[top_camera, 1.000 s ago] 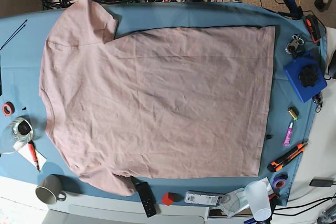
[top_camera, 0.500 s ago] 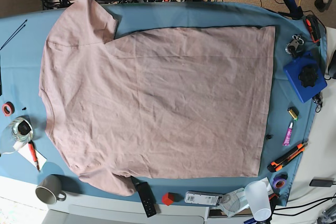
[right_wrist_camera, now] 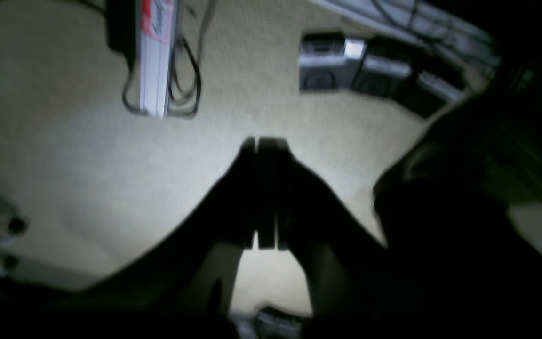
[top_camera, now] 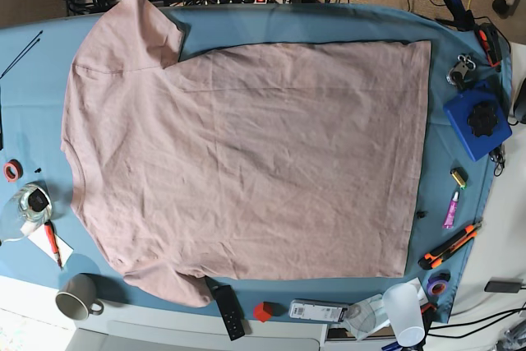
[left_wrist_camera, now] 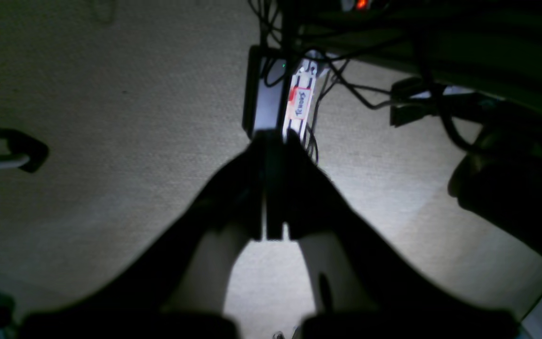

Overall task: Fold the T-shirt properly
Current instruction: 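Move the right gripper toward the shirt's shoulder corner, then grasp the pink shirt's shoulder edge with the right gripper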

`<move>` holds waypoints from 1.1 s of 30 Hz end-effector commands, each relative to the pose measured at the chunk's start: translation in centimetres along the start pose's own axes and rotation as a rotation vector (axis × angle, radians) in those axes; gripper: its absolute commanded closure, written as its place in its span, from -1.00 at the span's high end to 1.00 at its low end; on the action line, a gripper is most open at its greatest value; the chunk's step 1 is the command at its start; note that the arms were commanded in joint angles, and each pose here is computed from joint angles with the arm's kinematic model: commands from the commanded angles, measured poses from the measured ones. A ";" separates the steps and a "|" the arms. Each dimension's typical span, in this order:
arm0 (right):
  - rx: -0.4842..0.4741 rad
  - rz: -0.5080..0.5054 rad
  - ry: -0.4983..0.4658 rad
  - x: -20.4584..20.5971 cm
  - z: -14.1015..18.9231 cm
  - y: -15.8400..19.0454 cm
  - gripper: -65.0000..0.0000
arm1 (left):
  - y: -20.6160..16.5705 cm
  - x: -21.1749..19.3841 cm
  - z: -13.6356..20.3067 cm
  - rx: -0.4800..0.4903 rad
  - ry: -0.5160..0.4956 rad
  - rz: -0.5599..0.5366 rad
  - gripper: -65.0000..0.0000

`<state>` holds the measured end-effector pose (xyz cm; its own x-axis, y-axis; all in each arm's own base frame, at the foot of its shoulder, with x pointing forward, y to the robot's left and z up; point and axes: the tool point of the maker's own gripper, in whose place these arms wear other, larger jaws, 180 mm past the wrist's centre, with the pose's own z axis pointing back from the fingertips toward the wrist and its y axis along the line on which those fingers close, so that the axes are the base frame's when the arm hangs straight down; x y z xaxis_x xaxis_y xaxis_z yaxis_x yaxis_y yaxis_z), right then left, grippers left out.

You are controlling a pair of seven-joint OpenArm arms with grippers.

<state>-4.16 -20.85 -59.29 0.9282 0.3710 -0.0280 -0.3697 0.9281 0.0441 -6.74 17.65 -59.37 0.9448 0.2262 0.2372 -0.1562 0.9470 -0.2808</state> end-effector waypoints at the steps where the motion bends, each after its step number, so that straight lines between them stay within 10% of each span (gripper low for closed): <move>1: -0.025 0.011 -0.001 -0.6 0.8 -0.8 -1.00 | 0.1 -0.1 1.1 -0.018 -0.019 0.001 -1.00; 21: -0.322 -0.083 -0.296 3.0 21.1 -7.4 -1.00 | -7.5 5.9 15.8 -0.141 -0.153 -0.333 -1.00; 33: -0.638 -0.039 -0.387 6.0 28.7 -14.2 -1.00 | -9.7 13.6 19.8 0.013 -0.273 -0.457 -1.00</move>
<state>7.53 -32.56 -32.03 0.8560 0.3931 0.3358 -0.1763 0.8326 -0.5251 2.00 16.24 -35.61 0.8153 -0.1641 0.5554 0.2456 0.9665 -0.0749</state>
